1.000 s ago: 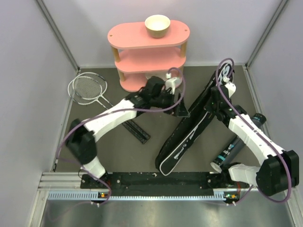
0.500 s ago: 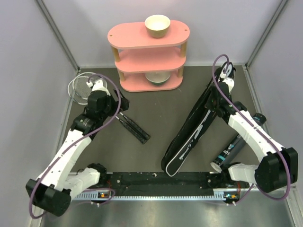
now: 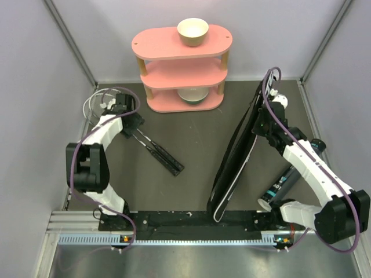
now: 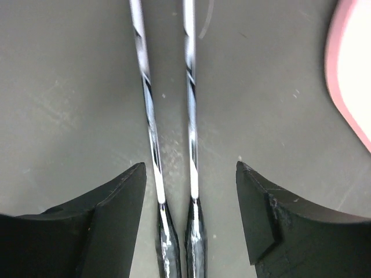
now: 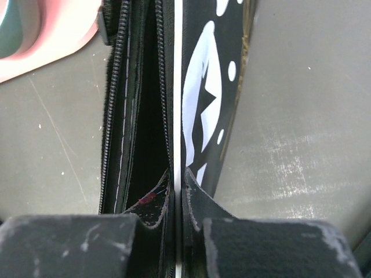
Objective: Pack up the badminton gear
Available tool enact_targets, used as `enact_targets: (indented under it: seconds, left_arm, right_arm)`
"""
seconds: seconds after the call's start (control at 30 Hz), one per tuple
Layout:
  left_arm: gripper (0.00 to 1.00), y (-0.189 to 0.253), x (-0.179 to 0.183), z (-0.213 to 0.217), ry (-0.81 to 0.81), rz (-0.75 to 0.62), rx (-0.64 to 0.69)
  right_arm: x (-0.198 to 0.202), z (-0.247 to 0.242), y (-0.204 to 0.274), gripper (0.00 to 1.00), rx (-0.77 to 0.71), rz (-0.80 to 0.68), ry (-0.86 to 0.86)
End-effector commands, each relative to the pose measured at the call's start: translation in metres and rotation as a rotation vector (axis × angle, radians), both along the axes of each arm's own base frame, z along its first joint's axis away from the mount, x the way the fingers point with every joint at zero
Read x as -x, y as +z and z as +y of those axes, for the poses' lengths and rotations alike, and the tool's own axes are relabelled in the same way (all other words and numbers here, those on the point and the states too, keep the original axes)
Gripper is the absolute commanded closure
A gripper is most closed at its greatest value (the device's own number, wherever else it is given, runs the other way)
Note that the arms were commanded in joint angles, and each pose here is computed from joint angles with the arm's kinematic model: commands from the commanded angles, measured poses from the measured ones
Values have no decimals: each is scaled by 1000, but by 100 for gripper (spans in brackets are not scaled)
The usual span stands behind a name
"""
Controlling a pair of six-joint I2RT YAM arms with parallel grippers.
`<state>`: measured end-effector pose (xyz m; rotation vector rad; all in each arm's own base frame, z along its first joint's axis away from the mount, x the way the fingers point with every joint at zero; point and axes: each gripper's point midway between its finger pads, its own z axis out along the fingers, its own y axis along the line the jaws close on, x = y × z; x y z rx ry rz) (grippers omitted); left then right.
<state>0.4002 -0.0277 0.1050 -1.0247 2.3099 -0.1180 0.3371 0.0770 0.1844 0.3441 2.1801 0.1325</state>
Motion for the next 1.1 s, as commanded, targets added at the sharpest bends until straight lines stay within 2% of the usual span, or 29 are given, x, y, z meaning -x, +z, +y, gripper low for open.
enact_targets:
  seconds: [0.0,0.17,0.4,0.47,0.6,0.77,0.93,0.97,1.07]
  left_arm:
    - [33,-17,-25,8,108,-49,146]
    - [33,-31,-39,10,130,8,143]
    - [43,-57,-44,7,155,72,163]
    - [48,-58,-46,4,145,77,173]
    - [51,-66,-44,8,171,99,158]
    - [67,-78,-38,13,236,183,143]
    - [68,-83,-37,12,259,235,151]
    - [77,-83,-38,12,254,231,146]
    - [93,-71,-43,18,226,187,109]
  right_arm:
    - [-2,-4,31,100,-15,-127,6]
    - [-2,-5,30,100,-8,-132,11]
    - [-7,-1,27,100,-28,-129,21]
    - [-7,-1,27,100,-26,-130,21]
    - [-7,-1,29,100,-26,-135,20]
    - [-7,0,32,100,-27,-142,24]
    - [-7,-2,27,100,-18,-130,17]
    - [-7,-3,28,100,-16,-131,16]
    - [-6,-5,28,100,-6,-131,10]
